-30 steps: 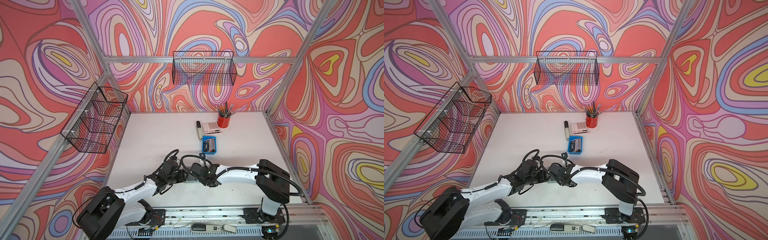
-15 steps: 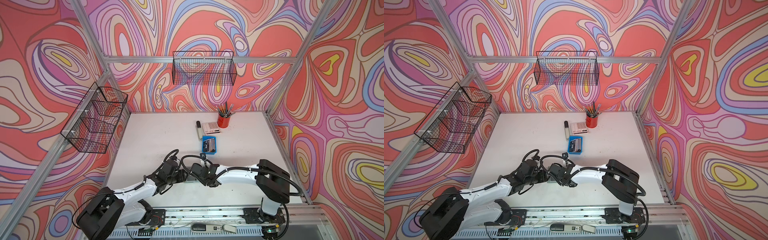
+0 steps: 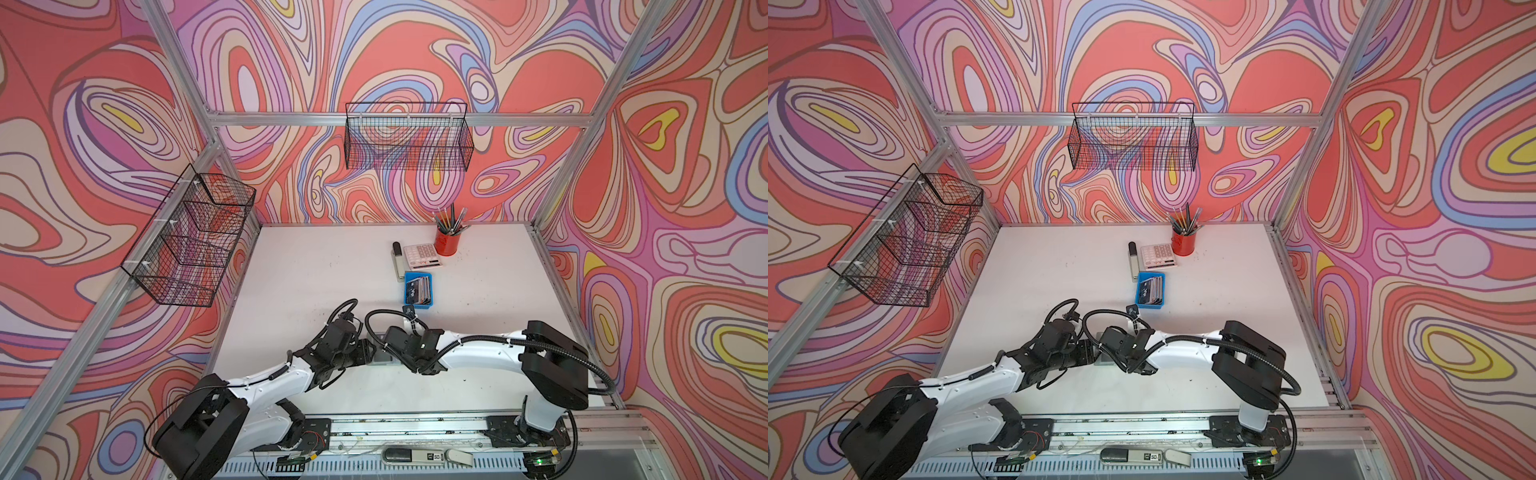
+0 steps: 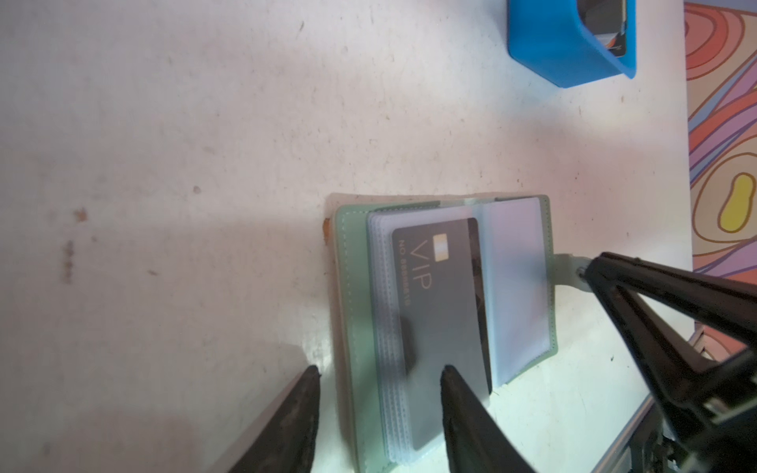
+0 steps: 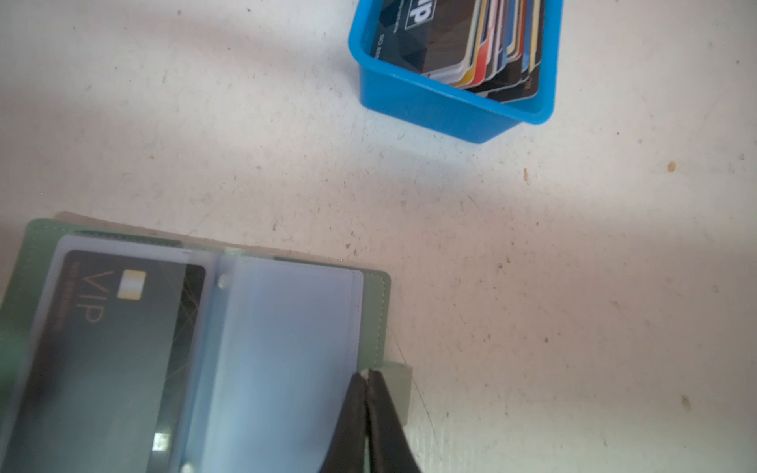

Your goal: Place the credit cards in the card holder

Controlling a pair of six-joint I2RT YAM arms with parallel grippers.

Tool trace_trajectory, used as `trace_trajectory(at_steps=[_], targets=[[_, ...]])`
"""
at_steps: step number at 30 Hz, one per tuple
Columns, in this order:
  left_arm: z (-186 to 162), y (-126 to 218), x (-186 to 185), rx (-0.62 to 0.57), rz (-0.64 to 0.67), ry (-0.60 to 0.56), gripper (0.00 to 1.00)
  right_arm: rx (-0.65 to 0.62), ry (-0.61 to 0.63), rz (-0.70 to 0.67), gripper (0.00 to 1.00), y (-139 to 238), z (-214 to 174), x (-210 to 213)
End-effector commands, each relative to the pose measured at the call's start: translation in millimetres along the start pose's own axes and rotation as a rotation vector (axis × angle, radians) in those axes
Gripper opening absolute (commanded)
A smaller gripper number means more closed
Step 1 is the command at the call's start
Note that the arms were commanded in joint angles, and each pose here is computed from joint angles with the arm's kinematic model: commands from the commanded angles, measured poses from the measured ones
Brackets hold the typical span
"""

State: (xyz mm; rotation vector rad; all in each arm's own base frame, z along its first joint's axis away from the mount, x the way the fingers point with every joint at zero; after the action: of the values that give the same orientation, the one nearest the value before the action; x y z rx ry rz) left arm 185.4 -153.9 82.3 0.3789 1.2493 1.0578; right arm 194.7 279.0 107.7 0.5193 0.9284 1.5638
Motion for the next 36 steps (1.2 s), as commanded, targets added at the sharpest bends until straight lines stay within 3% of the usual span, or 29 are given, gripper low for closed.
trace_trajectory(at_steps=[1,7,16,24,30,36], targets=[[3,2,3,-0.014,0.065,0.019,0.53,-0.036,-0.063,0.056,0.00,6,-2,-3],[2,-7,-3,0.024,0.018,0.018,0.55,-0.051,-0.150,0.166,0.00,3,-11,-5],[1,-19,-42,0.126,-0.296,0.009,0.49,-0.076,-0.263,0.352,0.00,0,-17,0],[6,-4,-64,0.093,-0.416,-0.042,0.49,-0.111,-0.286,0.377,0.00,5,-12,-1],[-3,-8,-79,0.135,-0.510,-0.077,0.49,-0.130,-0.307,0.388,0.00,8,-11,-3],[-12,-14,-88,0.139,-0.514,-0.113,0.49,-0.140,-0.335,0.364,0.00,5,-14,-15]])
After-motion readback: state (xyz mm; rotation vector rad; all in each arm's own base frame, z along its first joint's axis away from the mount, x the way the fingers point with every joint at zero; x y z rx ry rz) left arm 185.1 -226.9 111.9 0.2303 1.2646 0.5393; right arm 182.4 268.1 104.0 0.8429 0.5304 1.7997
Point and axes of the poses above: each gripper's point midway between its finger pads, its own y axis back along the fingers, its own x axis along the line the jaws close on, z = x × y, the point moved 7 cm from there along y, back along the fingers, and after that the axes turned 6 degrees about y, right-handed, at the moved point
